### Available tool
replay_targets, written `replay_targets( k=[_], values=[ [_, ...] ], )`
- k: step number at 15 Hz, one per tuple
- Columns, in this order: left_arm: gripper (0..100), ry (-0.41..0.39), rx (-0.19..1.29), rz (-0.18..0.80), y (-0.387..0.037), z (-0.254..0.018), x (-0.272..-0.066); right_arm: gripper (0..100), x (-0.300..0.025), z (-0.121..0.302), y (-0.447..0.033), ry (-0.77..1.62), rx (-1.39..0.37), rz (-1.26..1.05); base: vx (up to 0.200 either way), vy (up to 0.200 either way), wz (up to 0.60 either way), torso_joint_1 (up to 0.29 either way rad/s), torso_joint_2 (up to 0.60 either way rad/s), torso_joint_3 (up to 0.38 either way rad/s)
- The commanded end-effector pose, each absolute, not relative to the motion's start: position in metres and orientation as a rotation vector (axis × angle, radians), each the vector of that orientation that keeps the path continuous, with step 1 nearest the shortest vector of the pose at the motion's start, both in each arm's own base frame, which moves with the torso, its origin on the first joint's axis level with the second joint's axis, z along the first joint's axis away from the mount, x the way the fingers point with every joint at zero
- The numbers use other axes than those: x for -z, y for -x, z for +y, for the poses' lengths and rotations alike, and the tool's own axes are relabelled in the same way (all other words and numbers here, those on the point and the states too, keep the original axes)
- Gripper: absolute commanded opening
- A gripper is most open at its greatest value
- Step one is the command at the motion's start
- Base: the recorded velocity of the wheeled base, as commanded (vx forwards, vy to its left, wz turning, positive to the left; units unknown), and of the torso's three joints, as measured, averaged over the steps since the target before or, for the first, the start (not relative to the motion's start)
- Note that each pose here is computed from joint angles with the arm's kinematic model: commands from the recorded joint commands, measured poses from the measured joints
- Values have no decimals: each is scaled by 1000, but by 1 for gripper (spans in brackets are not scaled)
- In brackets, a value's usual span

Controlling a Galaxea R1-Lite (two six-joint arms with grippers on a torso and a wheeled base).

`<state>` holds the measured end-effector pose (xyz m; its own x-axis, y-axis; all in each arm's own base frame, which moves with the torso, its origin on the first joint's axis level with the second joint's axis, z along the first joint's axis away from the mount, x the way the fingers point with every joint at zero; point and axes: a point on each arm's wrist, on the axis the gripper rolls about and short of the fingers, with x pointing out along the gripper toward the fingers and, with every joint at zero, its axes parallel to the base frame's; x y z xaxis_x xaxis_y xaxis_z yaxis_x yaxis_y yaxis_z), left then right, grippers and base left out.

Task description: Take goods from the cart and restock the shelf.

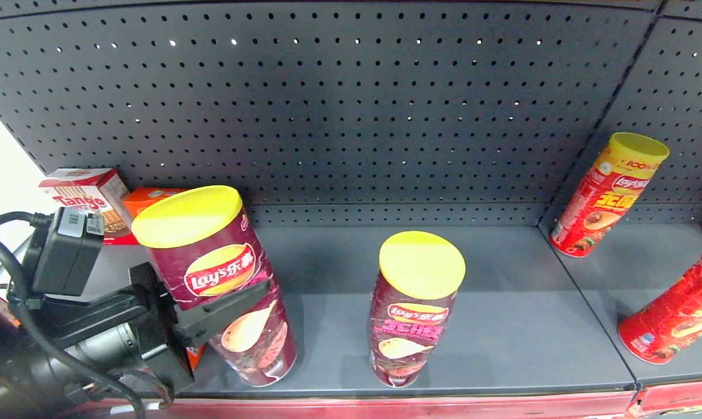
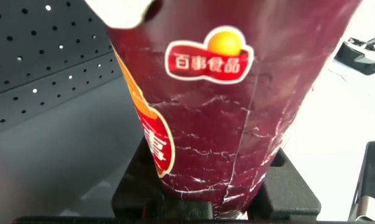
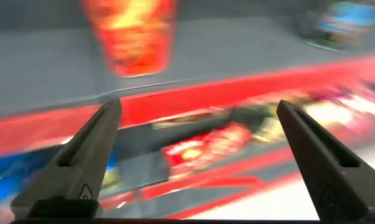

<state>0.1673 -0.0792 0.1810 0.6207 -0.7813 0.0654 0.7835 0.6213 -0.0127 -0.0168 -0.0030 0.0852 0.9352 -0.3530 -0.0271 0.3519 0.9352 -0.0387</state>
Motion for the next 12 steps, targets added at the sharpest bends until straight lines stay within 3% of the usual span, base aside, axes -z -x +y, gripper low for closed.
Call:
replay_targets(
  k=[1, 3, 9, 12],
  values=[
    [0, 40, 903, -65, -167, -80, -183, 100, -84, -1, 16, 5, 278, 27, 0, 0, 0, 0, 0, 0],
    [0, 39, 908, -74, -169, -82, -186, 100, -76, 2, 16, 15, 118, 110, 0, 0, 0, 0, 0, 0],
    [0, 44, 950, -66, -171, -91, -188, 100, -77, 2, 16, 12, 123, 99, 0, 0, 0, 0, 0, 0],
    [0, 41, 942, -107, -197, -101, -201, 100, -77, 2, 16, 12, 123, 99, 0, 0, 0, 0, 0, 0]
  ],
)
